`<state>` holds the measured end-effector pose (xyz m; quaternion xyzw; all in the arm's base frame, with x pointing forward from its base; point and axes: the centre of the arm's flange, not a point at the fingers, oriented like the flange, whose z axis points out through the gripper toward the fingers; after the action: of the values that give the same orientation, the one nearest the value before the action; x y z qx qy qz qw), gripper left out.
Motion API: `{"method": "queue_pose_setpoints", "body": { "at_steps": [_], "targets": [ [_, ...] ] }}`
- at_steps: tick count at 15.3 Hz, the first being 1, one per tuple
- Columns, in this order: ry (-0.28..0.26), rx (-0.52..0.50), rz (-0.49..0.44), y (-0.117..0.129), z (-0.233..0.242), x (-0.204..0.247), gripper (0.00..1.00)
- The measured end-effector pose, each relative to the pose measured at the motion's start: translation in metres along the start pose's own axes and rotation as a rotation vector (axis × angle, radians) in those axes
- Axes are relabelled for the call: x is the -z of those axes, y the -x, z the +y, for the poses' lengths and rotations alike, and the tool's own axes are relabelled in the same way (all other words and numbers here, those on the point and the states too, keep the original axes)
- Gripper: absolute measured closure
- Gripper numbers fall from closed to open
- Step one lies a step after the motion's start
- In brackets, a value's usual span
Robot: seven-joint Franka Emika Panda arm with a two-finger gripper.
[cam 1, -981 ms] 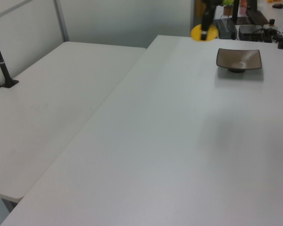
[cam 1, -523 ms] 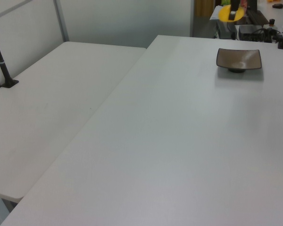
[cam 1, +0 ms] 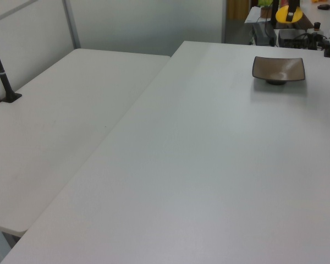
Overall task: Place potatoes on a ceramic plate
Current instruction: 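Carry the potato over the brown square plate and lower it, then open the gripper to release the potato onto the plate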
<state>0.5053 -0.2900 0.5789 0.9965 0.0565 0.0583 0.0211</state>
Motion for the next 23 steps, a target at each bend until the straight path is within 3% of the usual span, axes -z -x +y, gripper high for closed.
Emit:
{"method": "queue_pose_setpoints", "body": {
  "at_steps": [6, 10, 20, 21, 23],
  "targets": [
    [-0.007, -0.061, -0.037, 0.002, 0.046, -0.106, 0.35],
    [-0.006, -0.013, -0.044, 0.014, 0.047, -0.168, 0.35],
    [0.025, 0.034, -0.018, 0.011, 0.042, -0.236, 0.35],
    [0.024, 0.034, -0.02, 0.011, 0.042, -0.237, 0.34],
    [0.024, 0.034, -0.019, 0.011, 0.042, -0.237, 0.19]
  ]
}}
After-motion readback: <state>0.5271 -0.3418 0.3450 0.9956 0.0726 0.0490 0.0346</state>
